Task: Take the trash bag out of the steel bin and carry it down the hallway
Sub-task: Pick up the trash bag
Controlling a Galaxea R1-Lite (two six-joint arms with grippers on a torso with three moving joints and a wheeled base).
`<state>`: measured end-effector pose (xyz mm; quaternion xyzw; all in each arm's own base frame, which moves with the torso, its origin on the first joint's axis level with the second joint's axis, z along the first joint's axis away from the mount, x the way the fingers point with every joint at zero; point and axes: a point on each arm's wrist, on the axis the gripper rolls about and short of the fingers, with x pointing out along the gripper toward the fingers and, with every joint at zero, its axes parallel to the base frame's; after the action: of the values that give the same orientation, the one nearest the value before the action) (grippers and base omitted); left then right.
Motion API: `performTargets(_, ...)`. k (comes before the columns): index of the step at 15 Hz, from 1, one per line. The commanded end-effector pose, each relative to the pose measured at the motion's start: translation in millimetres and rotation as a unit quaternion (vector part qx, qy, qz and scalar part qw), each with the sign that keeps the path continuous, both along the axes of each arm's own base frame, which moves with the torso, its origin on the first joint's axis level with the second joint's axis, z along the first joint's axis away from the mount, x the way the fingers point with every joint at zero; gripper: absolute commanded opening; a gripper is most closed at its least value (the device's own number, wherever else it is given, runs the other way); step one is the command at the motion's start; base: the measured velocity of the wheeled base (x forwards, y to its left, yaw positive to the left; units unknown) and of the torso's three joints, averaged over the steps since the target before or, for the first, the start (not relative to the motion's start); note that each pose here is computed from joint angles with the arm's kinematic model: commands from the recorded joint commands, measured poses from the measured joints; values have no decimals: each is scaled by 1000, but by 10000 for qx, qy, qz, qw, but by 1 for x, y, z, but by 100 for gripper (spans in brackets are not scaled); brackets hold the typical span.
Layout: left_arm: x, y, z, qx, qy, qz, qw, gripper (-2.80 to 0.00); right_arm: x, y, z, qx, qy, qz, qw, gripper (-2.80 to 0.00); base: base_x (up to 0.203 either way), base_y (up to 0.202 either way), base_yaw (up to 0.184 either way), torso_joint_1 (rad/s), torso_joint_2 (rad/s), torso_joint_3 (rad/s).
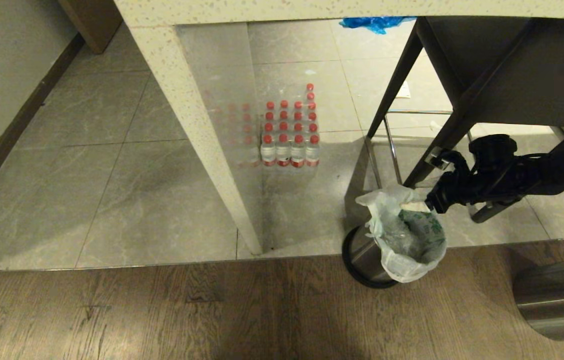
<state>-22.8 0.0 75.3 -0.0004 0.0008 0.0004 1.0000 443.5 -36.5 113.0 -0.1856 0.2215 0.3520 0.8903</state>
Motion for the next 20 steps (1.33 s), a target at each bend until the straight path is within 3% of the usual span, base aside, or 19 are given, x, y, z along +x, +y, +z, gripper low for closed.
performTargets(1,0,0,0,-3,7,3,10000,-280,6,-2,-5,-53,-77,179,9998,0,0,0,0,0,0,0)
performTargets(14,0,0,0,-3,0,3,10000,-280,60,-16,-51,-46,-166,412,9990,0,0,0,0,0,0,0)
performTargets(20,0,0,0,-3,0,3,10000,-280,62,-18,-64,22,-72,430,9990,0,0,0,0,0,0,0)
